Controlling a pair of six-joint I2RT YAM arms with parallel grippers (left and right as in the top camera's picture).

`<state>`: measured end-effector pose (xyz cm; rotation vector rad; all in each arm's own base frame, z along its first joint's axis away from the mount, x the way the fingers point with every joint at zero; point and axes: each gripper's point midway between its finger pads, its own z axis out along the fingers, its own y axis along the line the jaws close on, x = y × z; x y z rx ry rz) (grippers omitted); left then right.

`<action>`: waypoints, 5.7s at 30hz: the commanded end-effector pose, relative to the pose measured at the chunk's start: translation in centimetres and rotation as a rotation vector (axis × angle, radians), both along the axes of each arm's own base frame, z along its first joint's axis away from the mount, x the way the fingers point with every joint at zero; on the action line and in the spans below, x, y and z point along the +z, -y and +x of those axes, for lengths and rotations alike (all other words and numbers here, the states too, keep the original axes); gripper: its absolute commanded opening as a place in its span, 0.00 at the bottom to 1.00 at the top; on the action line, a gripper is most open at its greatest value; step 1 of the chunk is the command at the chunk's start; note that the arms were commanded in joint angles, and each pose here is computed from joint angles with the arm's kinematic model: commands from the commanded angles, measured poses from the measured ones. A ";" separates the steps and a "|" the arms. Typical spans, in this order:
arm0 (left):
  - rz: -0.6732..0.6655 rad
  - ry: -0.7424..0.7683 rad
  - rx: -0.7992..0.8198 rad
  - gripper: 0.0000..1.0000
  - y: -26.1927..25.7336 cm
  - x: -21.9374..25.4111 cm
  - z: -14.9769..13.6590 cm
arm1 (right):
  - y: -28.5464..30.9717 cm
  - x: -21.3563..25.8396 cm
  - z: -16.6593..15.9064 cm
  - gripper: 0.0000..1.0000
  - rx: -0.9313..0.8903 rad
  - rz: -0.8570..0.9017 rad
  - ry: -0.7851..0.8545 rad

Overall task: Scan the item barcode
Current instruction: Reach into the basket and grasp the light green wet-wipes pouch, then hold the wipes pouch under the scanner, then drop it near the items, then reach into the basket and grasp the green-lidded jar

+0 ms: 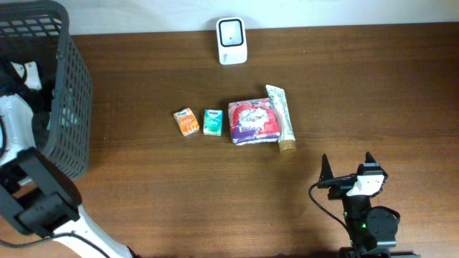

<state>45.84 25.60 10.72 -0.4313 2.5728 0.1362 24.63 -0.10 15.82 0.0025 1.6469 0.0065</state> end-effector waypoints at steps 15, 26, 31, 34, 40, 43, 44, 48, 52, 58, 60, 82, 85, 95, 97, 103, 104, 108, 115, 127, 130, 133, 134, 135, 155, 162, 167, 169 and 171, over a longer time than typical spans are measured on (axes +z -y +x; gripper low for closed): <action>-0.162 0.062 0.112 0.00 -0.9 -0.4 0.5 | 0.3 -0.3 0.0 0.99 -0.015 0.000 -0.003; -0.365 0.716 0.017 0.00 7.9 29.2 -2.0 | 0.3 -0.3 0.0 0.99 -0.015 0.000 -0.003; -0.638 0.690 -0.294 0.00 21.3 31.1 -0.2 | 0.3 -0.3 0.0 0.99 -0.015 0.000 -0.003; -0.611 0.571 -0.414 0.00 28.8 27.5 1.5 | 0.3 -0.3 0.0 0.99 -0.015 0.000 -0.003; -0.415 0.294 -0.347 0.00 37.1 15.7 4.9 | 0.3 -0.3 0.0 0.99 -0.015 0.000 -0.003; -0.374 0.218 -0.358 0.00 39.6 11.1 6.1 | 0.3 -0.3 0.0 0.99 -0.015 0.000 -0.003; -0.376 0.182 -0.381 0.00 41.3 8.8 6.5 | 0.3 -0.3 0.0 0.99 -0.015 0.000 -0.003; -0.376 0.091 -0.425 0.00 44.9 1.9 7.3 | 0.3 -0.3 0.0 0.99 -0.015 0.000 -0.003; -0.362 0.010 -0.434 0.03 46.3 -3.1 7.1 | 0.3 -0.3 0.0 0.99 -0.015 0.000 -0.003; -0.351 -0.082 -0.423 0.04 46.2 -6.1 5.8 | 0.3 -0.3 0.0 0.99 -0.015 0.000 -0.003; -0.344 -0.143 -0.415 0.02 46.0 -6.7 4.4 | 0.3 -0.3 0.0 0.99 -0.015 0.000 -0.003; -0.198 -0.269 -0.405 0.68 43.7 -3.9 1.6 | 0.3 -0.3 0.0 0.99 -0.015 0.000 -0.003; -0.219 -0.100 -0.398 0.72 43.1 5.6 4.2 | 0.3 -0.3 0.0 0.99 -0.015 0.000 -0.003; 0.070 0.447 0.009 0.98 19.5 26.8 8.6 | 0.3 -0.3 0.0 0.99 -0.015 0.000 -0.003; 0.138 0.437 0.165 1.00 12.1 26.9 7.1 | 0.3 -0.3 0.0 0.99 -0.015 0.000 -0.003; 0.043 0.434 0.591 0.98 -0.7 25.1 1.5 | 0.3 -0.3 0.0 0.99 -0.015 0.000 -0.003; 0.000 0.429 0.672 0.99 -1.8 24.3 0.7 | 0.3 -0.3 0.0 0.99 -0.015 0.000 -0.003; -0.045 0.327 0.791 0.99 -4.3 19.3 -0.2 | 0.3 -0.3 0.0 0.99 -0.015 0.000 -0.003; -0.040 0.136 0.858 0.99 -6.1 8.8 1.6 | 0.3 -0.3 0.0 0.99 -0.015 0.000 -0.003; -0.023 0.027 0.994 0.99 -8.2 -0.4 1.8 | 0.3 -0.3 0.0 0.99 -0.015 0.000 -0.003; -0.012 0.050 1.004 0.99 -8.9 -0.3 1.9 | 0.3 -0.3 0.0 0.99 -0.015 0.000 -0.003; 0.021 0.045 1.018 1.00 -9.5 -0.9 1.7 | 0.3 -0.3 0.0 0.99 -0.015 0.000 -0.003; 0.024 0.033 1.019 0.99 -9.5 -1.5 1.6 | 0.3 -0.3 0.0 0.99 -0.015 0.000 -0.003; 0.023 0.020 1.019 0.99 -9.5 -2.1 1.6 | 0.3 -0.3 0.0 0.99 -0.015 0.000 -0.003; 0.097 0.024 1.047 0.56 -10.6 -2.1 1.1 | 0.3 -0.3 0.0 0.99 -0.015 0.000 -0.003; 0.097 0.017 1.042 0.45 -9.8 1.2 0.3 | 0.3 -0.3 0.0 0.99 -0.015 0.000 -0.003; 0.087 0.109 1.007 0.47 -7.4 7.9 0.3 | 0.3 -0.3 0.0 0.99 -0.015 0.000 -0.003; 0.007 0.177 0.952 0.46 -5.2 10.6 1.2 | 0.3 -0.3 0.0 0.99 -0.015 0.000 -0.003; -0.047 0.226 0.904 0.47 -3.3 12.9 1.9 | 0.3 -0.3 0.0 0.99 -0.015 0.000 -0.003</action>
